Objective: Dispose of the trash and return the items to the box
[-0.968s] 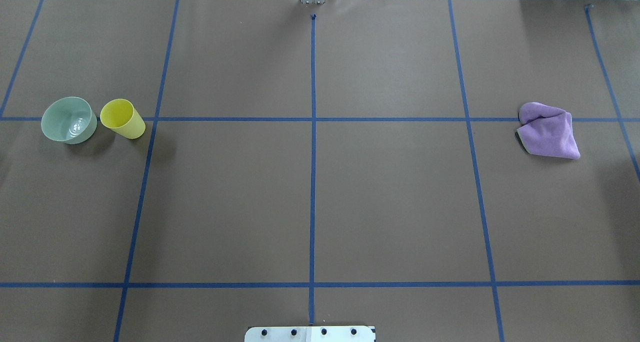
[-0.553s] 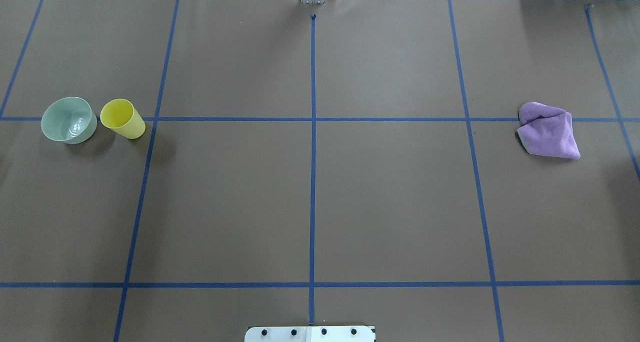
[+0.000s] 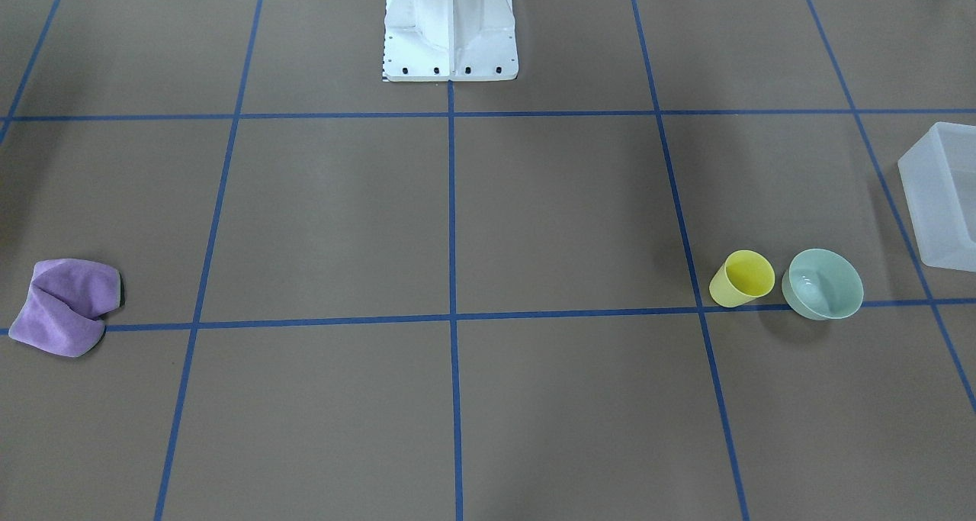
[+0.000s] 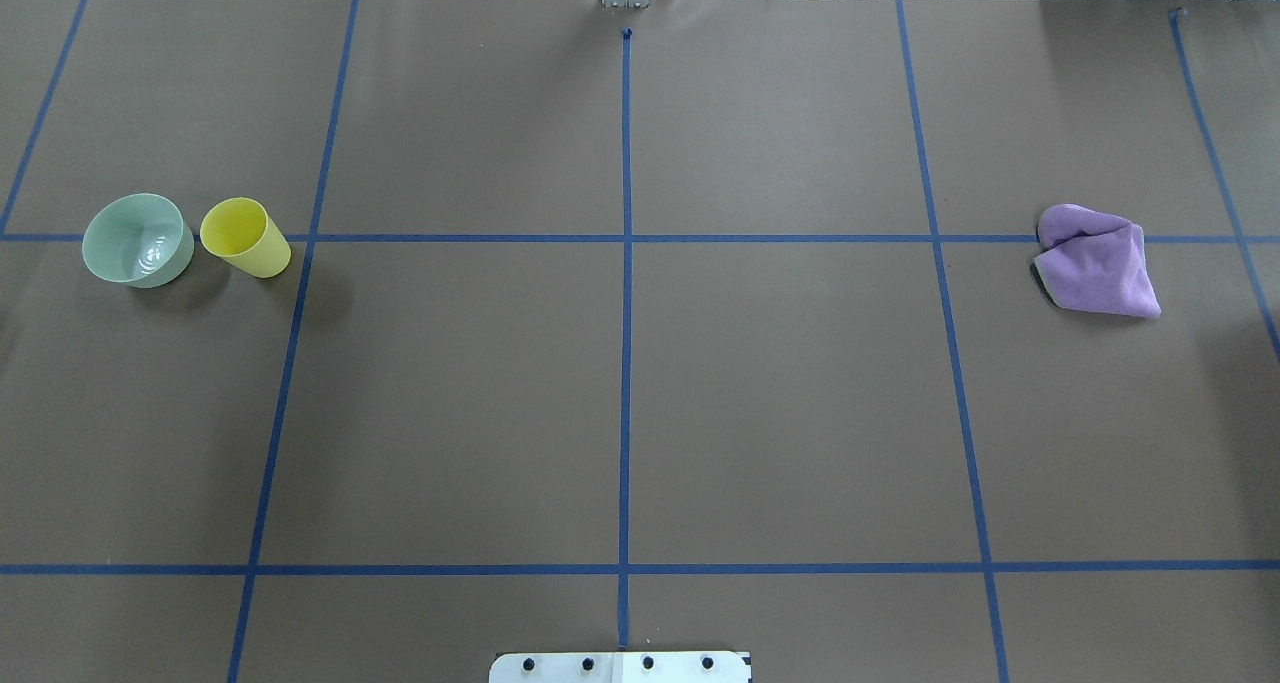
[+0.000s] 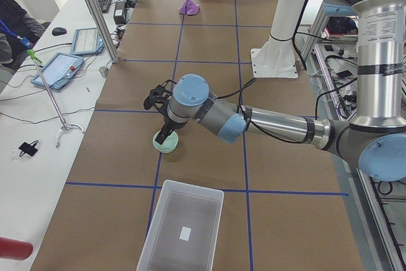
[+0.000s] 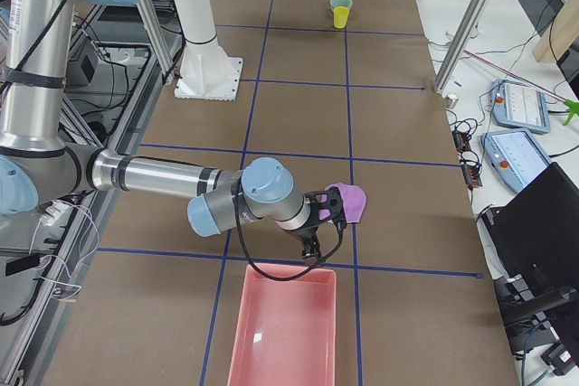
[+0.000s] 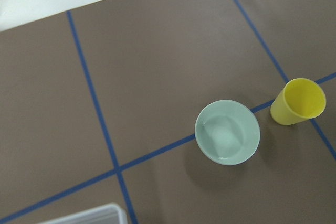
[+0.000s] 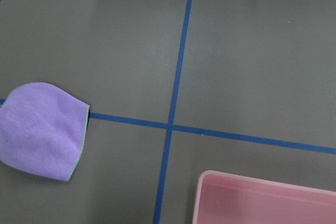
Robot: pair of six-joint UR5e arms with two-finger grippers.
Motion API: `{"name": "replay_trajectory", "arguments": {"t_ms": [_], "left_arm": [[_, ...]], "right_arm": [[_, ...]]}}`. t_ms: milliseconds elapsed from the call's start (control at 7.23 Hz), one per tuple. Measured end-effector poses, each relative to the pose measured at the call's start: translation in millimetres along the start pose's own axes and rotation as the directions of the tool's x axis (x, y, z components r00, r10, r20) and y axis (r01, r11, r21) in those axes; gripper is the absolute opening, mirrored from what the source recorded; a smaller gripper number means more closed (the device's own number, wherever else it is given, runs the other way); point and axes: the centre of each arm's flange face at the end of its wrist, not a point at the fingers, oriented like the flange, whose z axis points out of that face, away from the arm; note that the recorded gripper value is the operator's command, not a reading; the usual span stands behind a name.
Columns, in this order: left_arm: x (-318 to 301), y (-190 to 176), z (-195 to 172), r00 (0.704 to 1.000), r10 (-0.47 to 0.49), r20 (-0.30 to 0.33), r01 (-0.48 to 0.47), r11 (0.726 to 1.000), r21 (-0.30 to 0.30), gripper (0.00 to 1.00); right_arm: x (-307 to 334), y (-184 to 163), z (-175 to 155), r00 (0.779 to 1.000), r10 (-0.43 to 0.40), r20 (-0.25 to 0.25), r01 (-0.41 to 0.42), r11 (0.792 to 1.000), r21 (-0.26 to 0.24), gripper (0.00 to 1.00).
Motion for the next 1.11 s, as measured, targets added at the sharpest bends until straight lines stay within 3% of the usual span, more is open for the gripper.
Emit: {"name": "replay_trajectory", "arguments": {"t_ms": [277, 553, 830, 1106], "left_arm": [[51.4, -40.2, 76.8, 0.992, -0.116, 0.056, 0.119, 0.991, -0.057, 0.98], [115.3, -59.5, 152.7, 0.954, -0.286, 0.094, 0.294, 0.952, -0.089, 0.98], [151.1, -68.5, 202.8, 0.932, -0.341, 0.121, 0.353, 0.930, -0.101, 0.92], [150.2, -73.4, 237.5, 0.934, -0.336, 0.121, 0.349, 0.931, -0.106, 0.82]], "right_arm": [[-13.3, -6.9, -1.5, 1.000, 0.029, 0.011, -0.029, 1.000, 0.005, 1.00], [-15.1, -7.0, -0.3, 0.999, 0.034, 0.013, -0.034, 0.999, 0.003, 1.00], [-14.3, -5.2, 0.6, 0.999, 0.035, 0.014, -0.035, 0.999, -0.001, 1.00], [-12.9, -2.9, 1.8, 0.999, 0.034, 0.013, -0.034, 0.999, -0.004, 1.00]]}}
